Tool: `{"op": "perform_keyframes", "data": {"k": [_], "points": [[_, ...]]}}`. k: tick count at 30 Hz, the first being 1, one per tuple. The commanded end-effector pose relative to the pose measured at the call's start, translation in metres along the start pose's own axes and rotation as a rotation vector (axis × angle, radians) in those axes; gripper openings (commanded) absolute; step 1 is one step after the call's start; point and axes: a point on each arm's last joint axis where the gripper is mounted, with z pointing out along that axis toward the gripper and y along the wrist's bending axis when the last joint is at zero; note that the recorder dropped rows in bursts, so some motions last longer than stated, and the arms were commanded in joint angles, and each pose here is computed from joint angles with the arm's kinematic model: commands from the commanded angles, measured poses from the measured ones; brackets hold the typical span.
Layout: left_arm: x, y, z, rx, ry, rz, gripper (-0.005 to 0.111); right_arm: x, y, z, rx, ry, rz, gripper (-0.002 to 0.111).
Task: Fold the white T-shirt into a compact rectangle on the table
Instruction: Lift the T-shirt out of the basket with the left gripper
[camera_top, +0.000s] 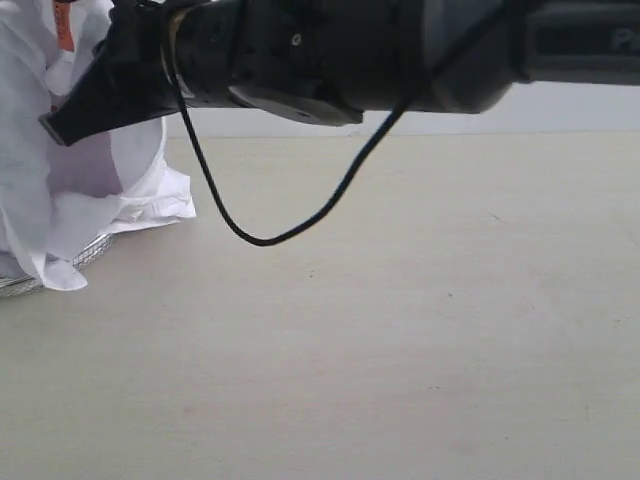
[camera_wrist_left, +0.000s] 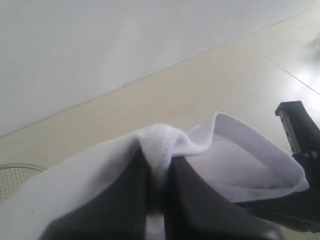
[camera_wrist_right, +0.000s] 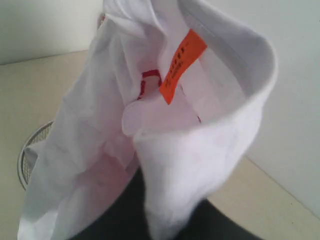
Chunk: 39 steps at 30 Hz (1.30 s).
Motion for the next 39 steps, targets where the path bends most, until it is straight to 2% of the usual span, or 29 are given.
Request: {"op": "perform_keyframes", "data": {"k": [1,7,11,16,19,24,28,33,39], "points": [[-0.003,-0.021,0.018,0.055,0.063,0.076,0.004,-0.002,-0.002,-0.033,0.002,0.006,-0.036,0.000],[-0.008,-0.047,0.044,0.132,0.076,0.123,0.004,-0.006,-0.018,-0.080,0.095,0.054,-0.095,0.000],[-0.012,-0.064,0.058,0.165,0.076,0.152,0.004,-0.009,-0.045,-0.111,0.196,0.066,-0.079,0.000],[-0.020,-0.061,0.066,0.055,0.014,0.171,0.004,-0.016,-0.067,-0.138,0.250,0.008,-0.071,0.000],[-0.023,-0.056,0.065,-0.005,-0.012,0.180,0.004,-0.019,-0.070,-0.140,0.264,-0.001,-0.130,0.000],[-0.048,-0.041,0.046,-0.216,-0.089,0.229,0.004,-0.033,-0.067,-0.143,0.224,-0.093,-0.169,0.000],[-0.073,-0.038,0.020,-0.298,-0.169,0.263,0.004,-0.055,-0.073,-0.150,0.244,-0.166,-0.172,0.000],[-0.103,-0.048,-0.015,-0.318,-0.250,0.290,0.004,-0.085,-0.093,-0.165,0.310,-0.264,-0.174,0.000],[-0.123,-0.074,-0.037,-0.256,-0.261,0.324,0.004,-0.104,-0.099,-0.186,0.353,-0.323,-0.176,0.000]]}}
